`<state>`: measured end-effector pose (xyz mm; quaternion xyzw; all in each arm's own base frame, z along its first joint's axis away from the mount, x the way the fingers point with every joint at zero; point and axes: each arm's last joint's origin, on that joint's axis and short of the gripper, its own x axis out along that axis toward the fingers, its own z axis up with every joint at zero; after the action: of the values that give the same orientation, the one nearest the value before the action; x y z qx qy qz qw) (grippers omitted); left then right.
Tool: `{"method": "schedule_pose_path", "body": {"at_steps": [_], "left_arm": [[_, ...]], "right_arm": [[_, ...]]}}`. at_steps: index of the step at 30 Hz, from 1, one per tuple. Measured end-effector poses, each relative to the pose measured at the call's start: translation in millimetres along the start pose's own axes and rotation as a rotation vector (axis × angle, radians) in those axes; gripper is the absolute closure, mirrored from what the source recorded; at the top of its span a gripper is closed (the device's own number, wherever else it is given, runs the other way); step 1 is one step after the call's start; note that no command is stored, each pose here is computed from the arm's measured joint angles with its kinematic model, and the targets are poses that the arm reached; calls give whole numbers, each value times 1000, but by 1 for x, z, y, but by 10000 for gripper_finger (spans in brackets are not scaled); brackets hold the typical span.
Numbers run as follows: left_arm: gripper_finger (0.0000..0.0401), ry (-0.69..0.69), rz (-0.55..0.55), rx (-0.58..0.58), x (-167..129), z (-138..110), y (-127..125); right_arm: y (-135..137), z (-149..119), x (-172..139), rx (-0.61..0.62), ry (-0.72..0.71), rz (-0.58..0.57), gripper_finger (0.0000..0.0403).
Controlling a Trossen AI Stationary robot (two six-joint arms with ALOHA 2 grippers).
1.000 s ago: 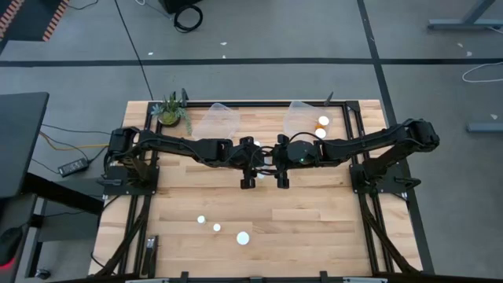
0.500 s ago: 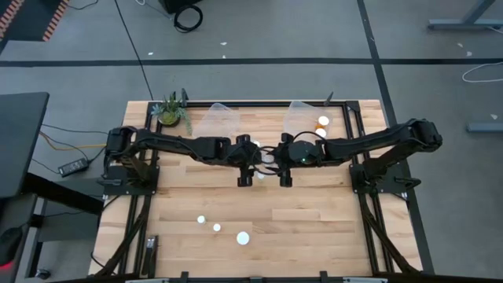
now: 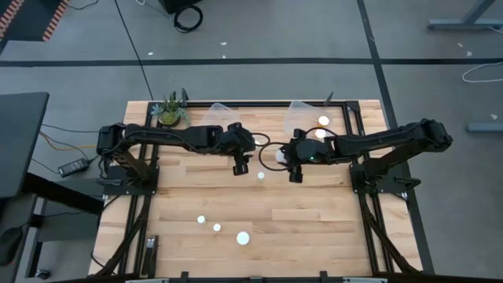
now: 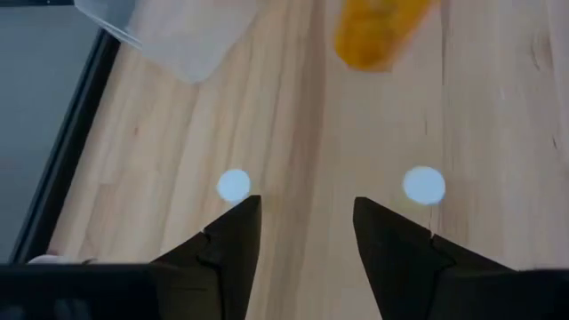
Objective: Pick and place medicine bottles into bin by pill shape (circle, oval)
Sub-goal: Put the large orange capsule bottle into the right transparent bin
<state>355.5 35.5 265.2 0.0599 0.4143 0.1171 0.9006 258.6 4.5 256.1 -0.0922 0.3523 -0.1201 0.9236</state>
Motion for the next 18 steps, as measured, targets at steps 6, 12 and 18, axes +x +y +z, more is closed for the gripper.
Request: {"method": "schedule_pose_path", "body": {"at_steps": [6,12,18], "left_arm": [[214,-5,-3,16,1,1,-2],[214,25,-8,24,1,-2,-3],[215,81,-12,14,0,-8,-4]], "right_arm": [[-18,-8,-5,1,78,-147,162],[-50,-13,-9,33,111,-236,162],[-81,-21,-7,85,138,-258,162]]}}
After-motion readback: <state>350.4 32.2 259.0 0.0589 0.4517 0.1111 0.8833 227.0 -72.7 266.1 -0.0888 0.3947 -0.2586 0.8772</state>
